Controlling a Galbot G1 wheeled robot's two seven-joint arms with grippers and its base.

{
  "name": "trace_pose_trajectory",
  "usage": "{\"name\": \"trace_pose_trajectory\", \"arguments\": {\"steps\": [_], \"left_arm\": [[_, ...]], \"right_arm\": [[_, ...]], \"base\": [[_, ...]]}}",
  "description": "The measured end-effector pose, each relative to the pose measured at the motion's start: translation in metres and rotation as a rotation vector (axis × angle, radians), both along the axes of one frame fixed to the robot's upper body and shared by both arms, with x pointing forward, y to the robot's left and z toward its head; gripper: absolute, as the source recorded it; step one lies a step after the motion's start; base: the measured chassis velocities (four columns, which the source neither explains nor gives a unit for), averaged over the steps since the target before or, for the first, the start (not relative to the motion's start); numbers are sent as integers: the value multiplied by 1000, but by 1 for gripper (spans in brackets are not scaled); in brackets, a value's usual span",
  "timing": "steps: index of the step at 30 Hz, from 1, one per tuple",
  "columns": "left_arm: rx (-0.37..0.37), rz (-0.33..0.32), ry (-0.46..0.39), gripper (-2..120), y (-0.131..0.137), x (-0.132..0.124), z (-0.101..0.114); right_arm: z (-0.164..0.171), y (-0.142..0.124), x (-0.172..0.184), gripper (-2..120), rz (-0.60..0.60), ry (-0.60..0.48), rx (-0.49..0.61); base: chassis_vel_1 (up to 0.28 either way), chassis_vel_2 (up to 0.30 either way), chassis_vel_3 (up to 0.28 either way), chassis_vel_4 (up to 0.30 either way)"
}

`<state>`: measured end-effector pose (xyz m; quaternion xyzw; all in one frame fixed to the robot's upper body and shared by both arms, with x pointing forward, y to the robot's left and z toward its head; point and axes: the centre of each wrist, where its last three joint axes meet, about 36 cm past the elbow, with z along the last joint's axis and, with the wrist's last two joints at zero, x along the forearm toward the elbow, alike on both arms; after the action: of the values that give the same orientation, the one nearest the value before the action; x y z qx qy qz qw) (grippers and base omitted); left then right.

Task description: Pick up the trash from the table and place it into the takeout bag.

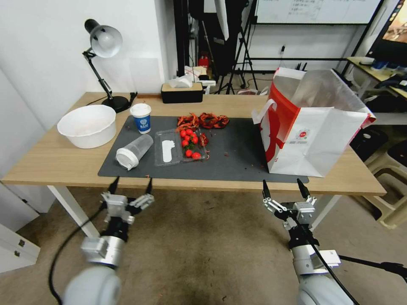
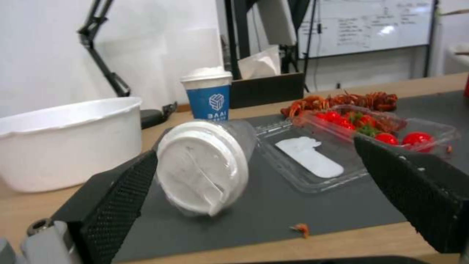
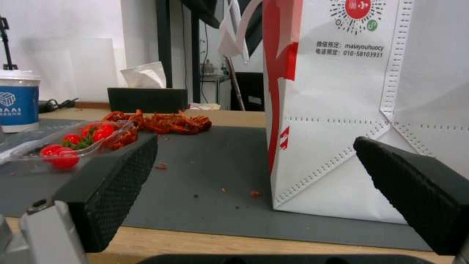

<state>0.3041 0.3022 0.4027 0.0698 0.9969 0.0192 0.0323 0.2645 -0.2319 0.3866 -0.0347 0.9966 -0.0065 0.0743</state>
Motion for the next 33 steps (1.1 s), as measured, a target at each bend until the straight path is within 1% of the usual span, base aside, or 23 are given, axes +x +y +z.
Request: {"name": "trace_pose_trajectory", "arguments": {"steps": [3,4,7,8,9,11,12,14,16,17,20,27,33], "left_arm": [[-5,-69,12,100,22,22,1],[-5,-69,12,100,22,22,1],[28,-146,20,100,50,50,1],[28,-146,20,100,50,50,1],[35,-169,30,100,58,58,1],[38,-189,54,100,69,69,1],[38,-189,54,100,69,69,1],[45,-194,77,100,78,77,0],[67,-211,96,100,91,88,-1],[67,-211,96,100,91,88,-1],[89,-216,119,100,104,99,-6],[95,-220,134,100,109,108,-10],[96,-232,134,100,108,116,-6]], "right_arm": [[0,1,0,100,-1,1,-3],[0,1,0,100,-1,1,-3],[2,2,2,100,-3,1,-5],[2,2,2,100,-3,1,-5],[2,2,2,100,-4,1,-6],[2,2,2,100,-7,2,-7],[2,2,2,100,-7,2,-7],[2,2,2,100,-10,1,-8],[2,2,3,100,-13,2,-8],[2,2,3,100,-13,2,-8],[0,1,5,100,-20,1,-9],[-2,0,9,100,-24,-1,-11],[-3,1,11,100,-22,-3,-12]], "base": [[0,0,0,0],[0,0,0,0],[0,0,0,0],[0,0,0,0],[0,0,0,0],[0,0,0,0],[0,0,0,0],[0,0,0,0],[0,0,0,0],[0,0,0,0],[0,0,0,0],[0,0,0,0],[0,0,0,0]]}}
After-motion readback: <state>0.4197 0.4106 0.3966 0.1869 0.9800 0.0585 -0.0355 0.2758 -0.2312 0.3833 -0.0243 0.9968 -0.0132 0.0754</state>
